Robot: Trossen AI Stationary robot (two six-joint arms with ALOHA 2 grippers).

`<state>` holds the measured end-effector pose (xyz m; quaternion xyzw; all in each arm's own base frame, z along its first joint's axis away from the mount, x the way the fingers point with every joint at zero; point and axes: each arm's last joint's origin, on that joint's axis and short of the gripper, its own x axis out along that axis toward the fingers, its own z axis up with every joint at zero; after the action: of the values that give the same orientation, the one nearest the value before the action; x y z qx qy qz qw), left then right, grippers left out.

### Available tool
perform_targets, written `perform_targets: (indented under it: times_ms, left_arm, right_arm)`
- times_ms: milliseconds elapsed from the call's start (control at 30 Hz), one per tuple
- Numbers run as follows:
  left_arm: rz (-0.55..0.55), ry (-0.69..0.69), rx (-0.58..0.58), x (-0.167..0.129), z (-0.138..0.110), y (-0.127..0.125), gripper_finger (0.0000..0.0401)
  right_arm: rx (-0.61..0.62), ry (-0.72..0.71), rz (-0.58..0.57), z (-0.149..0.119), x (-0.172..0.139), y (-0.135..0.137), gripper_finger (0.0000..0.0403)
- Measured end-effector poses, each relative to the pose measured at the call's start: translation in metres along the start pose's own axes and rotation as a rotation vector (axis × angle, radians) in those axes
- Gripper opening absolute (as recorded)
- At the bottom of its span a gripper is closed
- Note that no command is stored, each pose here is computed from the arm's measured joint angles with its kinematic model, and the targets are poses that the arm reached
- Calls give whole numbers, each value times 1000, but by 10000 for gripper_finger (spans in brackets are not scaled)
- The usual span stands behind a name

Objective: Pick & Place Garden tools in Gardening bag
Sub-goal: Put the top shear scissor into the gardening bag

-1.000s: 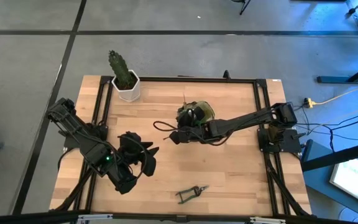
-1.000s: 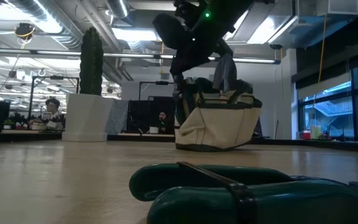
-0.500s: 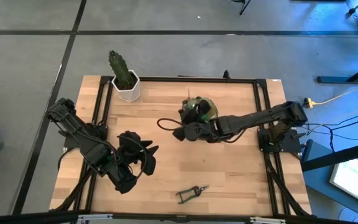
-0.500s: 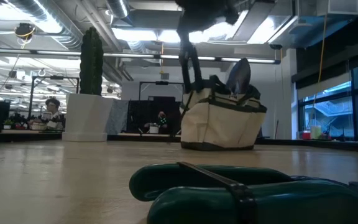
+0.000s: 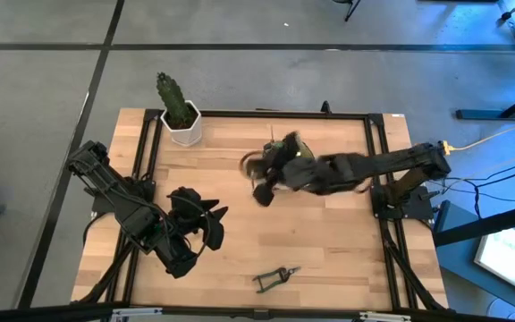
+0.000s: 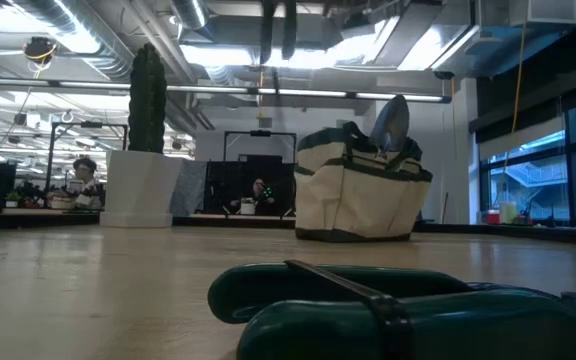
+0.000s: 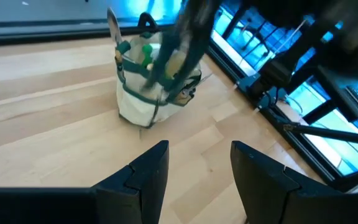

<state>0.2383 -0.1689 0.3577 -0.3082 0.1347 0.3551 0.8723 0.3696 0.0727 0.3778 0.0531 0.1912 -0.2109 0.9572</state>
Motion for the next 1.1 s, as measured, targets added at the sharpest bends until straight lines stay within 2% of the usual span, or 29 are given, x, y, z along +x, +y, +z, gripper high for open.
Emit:
perform_targets:
  times_ms: [33, 67, 167, 233, 300, 333, 467, 533, 600, 733, 900, 1100]
  left_arm:
    - [1, -4, 0, 0, 0, 0, 168]
    - [0, -10, 0, 0, 0, 0, 168]
    - [-1, -24, 0, 0, 1, 0, 168]
    - [-1, -29, 0, 0, 1, 0, 168]
    - [-1, -29, 0, 0, 1, 0, 168]
    - [-1, -30, 0, 0, 1, 0, 168]
    - [-2, -39, 7, 0, 1, 0, 168]
    - [-2, -43, 6, 0, 1, 0, 168]
    - [-3, -44, 5, 0, 1, 0, 168]
    - [-7, -43, 4, -1, 1, 0, 168]
    - [-7, -43, 11, -1, 1, 0, 168]
    - [-4, -44, 21, -1, 1, 0, 168]
  right_arm:
    - [14, -42, -17, 11, -11, -2, 6]
    - [13, -88, -86, 20, -24, -4, 6]
    - [-59, -200, -433, 36, -62, -14, 6]
    - [-161, -179, -542, 38, -71, -19, 6]
    - [-244, -127, -540, 35, -70, -20, 6]
    - [-260, -101, -498, 34, -68, -21, 6]
    - [-147, -28, -299, 28, -56, -25, 6]
    - [-133, 23, -320, 15, -43, -26, 6]
    - [-158, 75, -390, -3, -34, -29, 6]
    - [-150, 127, -451, -25, -28, -33, 6]
    - [-127, 140, -456, -31, -28, -33, 6]
    - [-170, 201, -421, -31, -23, -39, 6]
